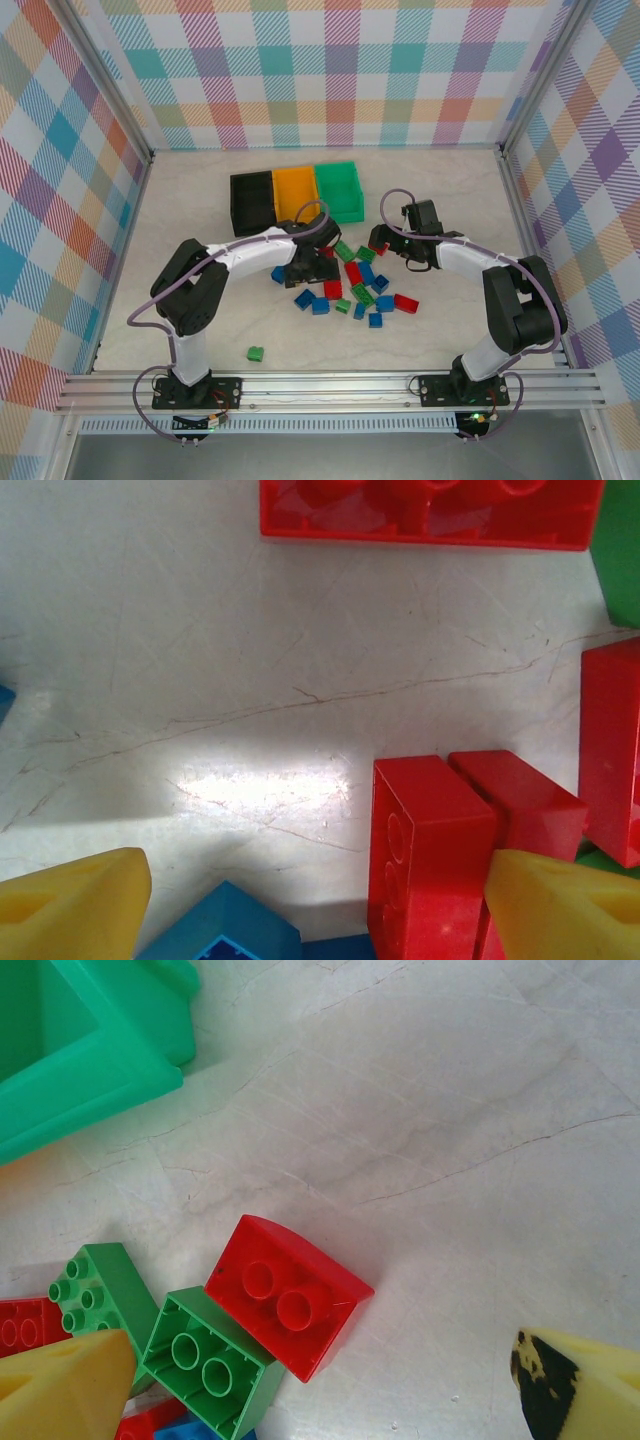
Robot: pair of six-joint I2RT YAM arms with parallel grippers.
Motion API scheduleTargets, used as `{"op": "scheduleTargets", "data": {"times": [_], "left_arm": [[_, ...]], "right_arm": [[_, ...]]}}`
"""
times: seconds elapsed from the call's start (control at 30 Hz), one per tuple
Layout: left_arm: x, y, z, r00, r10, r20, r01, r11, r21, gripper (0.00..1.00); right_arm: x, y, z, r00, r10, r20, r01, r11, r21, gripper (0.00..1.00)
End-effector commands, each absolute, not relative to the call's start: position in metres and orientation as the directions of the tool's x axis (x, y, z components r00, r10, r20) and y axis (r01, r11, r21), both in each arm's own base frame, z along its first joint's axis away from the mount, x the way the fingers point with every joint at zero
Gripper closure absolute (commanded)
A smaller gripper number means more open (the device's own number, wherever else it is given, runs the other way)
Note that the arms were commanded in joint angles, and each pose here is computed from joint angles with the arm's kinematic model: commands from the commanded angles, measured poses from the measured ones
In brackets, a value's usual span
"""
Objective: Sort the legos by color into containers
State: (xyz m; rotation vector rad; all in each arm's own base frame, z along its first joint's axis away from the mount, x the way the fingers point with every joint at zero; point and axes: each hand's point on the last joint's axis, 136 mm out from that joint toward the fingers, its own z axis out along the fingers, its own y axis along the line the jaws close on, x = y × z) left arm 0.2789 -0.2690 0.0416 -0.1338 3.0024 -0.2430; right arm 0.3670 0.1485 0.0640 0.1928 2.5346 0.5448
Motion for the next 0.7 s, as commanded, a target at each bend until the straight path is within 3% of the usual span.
{"op": "scheduleTargets", "data": {"times": [0.0,0.07,0.17,0.23,0.33,0.4,0.47,0.6,0.67], "left_arm": [[0.258,-0.215,0.026,-0.996,-0.049,-0.068,-0.061,0.983,0.175,0.15],[0.261,-0.201,0.037,-0.997,0.010,-0.078,-0.016,0.942,0.334,0.14],[0.261,-0.195,0.040,-0.997,0.043,-0.070,0.011,0.913,0.408,0.14],[0.257,-0.210,0.028,-0.999,0.018,-0.049,0.003,0.956,0.292,0.13],[0.251,-0.244,0.009,-0.998,-0.071,-0.002,-0.070,0.997,-0.027,0.13],[0.255,-0.251,0.008,-0.994,-0.112,-0.007,-0.110,0.987,-0.119,0.13],[0.258,-0.246,0.012,-0.993,-0.115,-0.024,-0.112,0.989,-0.095,0.13],[0.264,-0.211,0.034,-0.996,-0.016,-0.089,-0.037,0.968,0.247,0.14],[0.263,-0.209,0.036,-0.997,0.011,-0.072,-0.010,0.955,0.296,0.13]], "right_arm": [[0.372,0.150,0.071,-0.839,0.252,-0.482,0.027,0.904,0.426,0.03],[0.372,0.150,0.071,-0.839,0.256,-0.480,0.030,0.903,0.428,0.03],[0.372,0.151,0.071,-0.839,0.254,-0.481,0.027,0.903,0.429,0.03],[0.372,0.150,0.071,-0.840,0.252,-0.480,0.028,0.905,0.426,0.03],[0.372,0.150,0.071,-0.841,0.253,-0.479,0.028,0.904,0.427,0.03],[0.372,0.150,0.071,-0.840,0.253,-0.481,0.028,0.904,0.426,0.03],[0.372,0.151,0.071,-0.841,0.253,-0.479,0.029,0.903,0.428,0.03],[0.372,0.151,0.071,-0.840,0.254,-0.479,0.028,0.903,0.429,0.03],[0.372,0.150,0.071,-0.840,0.254,-0.479,0.029,0.903,0.428,0.03]]}}
